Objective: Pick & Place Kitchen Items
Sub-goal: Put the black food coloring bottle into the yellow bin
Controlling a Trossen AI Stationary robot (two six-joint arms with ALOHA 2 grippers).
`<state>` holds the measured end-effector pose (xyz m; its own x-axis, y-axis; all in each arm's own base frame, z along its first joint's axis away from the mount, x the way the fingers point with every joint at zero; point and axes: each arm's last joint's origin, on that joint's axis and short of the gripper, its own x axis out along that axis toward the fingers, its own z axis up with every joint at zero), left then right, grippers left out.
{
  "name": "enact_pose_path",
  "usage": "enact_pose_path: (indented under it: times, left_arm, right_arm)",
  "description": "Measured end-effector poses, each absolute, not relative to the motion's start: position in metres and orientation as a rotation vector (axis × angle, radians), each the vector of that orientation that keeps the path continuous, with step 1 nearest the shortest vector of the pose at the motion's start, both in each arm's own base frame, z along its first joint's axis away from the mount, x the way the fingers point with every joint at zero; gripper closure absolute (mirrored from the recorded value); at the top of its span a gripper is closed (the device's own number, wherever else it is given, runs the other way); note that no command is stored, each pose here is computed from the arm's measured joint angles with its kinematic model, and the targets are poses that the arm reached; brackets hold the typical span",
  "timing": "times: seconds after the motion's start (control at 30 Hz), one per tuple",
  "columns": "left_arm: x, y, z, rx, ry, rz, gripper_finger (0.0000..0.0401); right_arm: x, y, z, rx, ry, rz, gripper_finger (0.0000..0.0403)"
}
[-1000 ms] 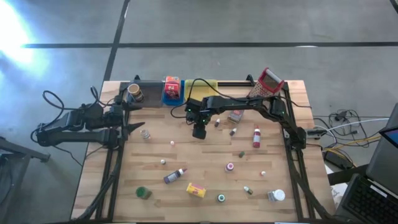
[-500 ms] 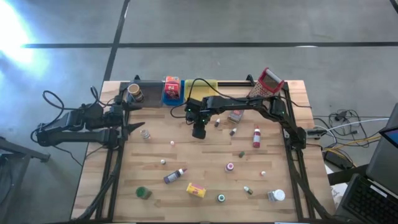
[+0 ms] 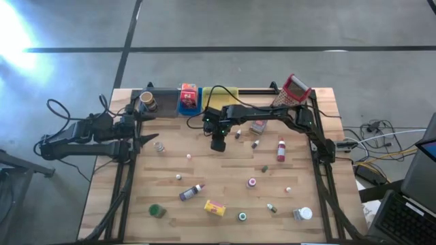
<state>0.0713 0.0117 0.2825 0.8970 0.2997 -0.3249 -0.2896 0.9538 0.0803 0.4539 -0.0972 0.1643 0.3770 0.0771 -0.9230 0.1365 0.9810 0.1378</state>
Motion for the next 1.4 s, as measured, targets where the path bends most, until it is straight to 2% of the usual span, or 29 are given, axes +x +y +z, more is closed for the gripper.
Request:
enact_pose_path:
  times: [0.2,0.33,0.5,0.63,1.03,1.4]
  left_arm:
    - [0.071,0.012,0.283,0.030,0.341,0.305,0.0062]
    - [0.071,0.012,0.282,0.030,0.341,0.306,0.0062]
    - [0.071,0.012,0.282,0.030,0.343,0.305,0.0062]
    - [0.071,0.012,0.282,0.030,0.343,0.305,0.0062]
    - [0.071,0.012,0.283,0.030,0.342,0.306,0.0062]
    - [0.071,0.012,0.283,0.030,0.342,0.305,0.0062]
  right_arm:
    - [0.445,-0.100,0.177,0.206,1.210,-0.041,0.0344]
    - [0.432,-0.111,0.208,0.204,1.193,-0.065,0.0345]
    - [0.411,-0.140,0.246,0.208,1.109,-0.161,0.0333]
    - [0.392,-0.173,0.265,0.265,1.049,-0.258,0.0340]
    - [0.357,-0.249,0.264,0.347,0.968,-0.438,0.0338]
    - [0.347,-0.265,0.265,0.355,0.945,-0.476,0.0341]
